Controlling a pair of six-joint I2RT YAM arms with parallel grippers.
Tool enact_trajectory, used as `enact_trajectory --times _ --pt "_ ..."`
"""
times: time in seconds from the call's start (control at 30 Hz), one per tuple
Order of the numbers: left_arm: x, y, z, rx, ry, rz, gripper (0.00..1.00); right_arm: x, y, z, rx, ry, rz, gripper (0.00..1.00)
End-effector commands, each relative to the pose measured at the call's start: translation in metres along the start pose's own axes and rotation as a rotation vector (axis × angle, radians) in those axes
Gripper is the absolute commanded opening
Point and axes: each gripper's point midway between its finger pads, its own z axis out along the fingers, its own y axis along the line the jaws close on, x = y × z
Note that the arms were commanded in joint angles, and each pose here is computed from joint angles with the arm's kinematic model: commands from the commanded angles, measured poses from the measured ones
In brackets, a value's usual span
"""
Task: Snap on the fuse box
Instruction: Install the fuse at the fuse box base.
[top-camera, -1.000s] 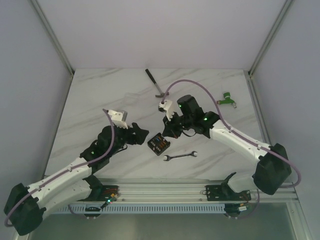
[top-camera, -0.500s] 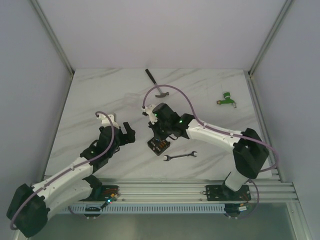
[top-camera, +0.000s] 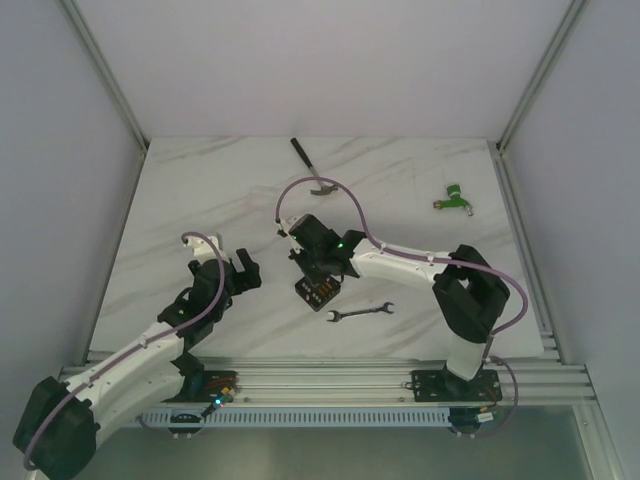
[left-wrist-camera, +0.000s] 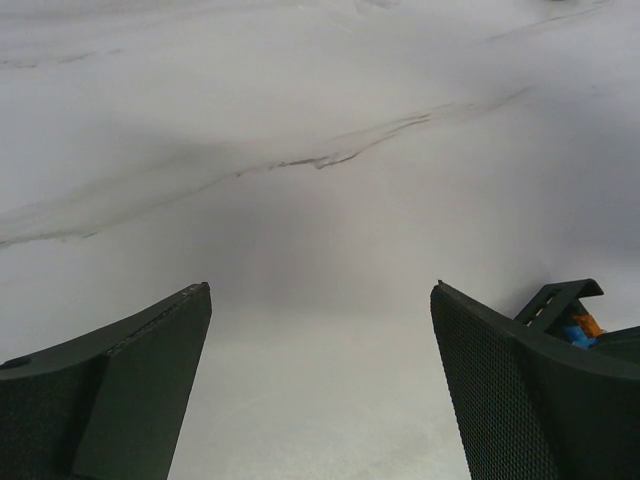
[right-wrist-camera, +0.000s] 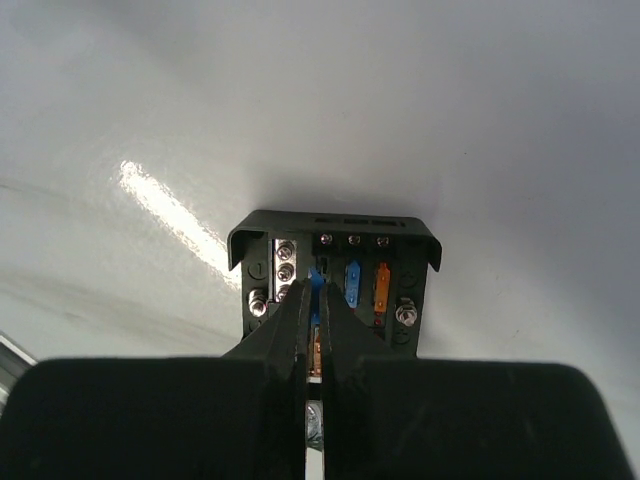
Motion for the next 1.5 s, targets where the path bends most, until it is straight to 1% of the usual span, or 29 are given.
enact_trajectory --times 0.0,0.43,1.0,1.07,1.33,1.47 --pt "-0.007 0.005 0.002 -0.015 -0.039 -0.011 1.0 -0.012 -0.001 0.003 0.046 -0.019 0.015 0.0" --pt "-0.006 0.001 0.002 0.004 -0.034 -0.022 1.0 0.001 -0.004 0.008 0.112 0.027 0.001 0.0" --pt "-0.005 0.002 0.002 0.001 -0.032 -0.028 1.0 0.009 0.005 0.016 0.109 0.051 -0.02 0.0" --pt "-0.005 0.002 0.002 0.003 -0.033 -0.03 1.0 0.01 0.007 0.016 0.11 0.056 -0.023 0.05" --pt "-0.005 0.0 0.001 0.012 -0.032 -0.038 1.0 0.015 0.011 0.015 0.105 0.071 -0.032 0.12" --pt "-0.004 0.0 0.001 0.015 -0.03 -0.039 1.0 0.014 0.016 0.012 0.087 0.066 -0.036 0.19"
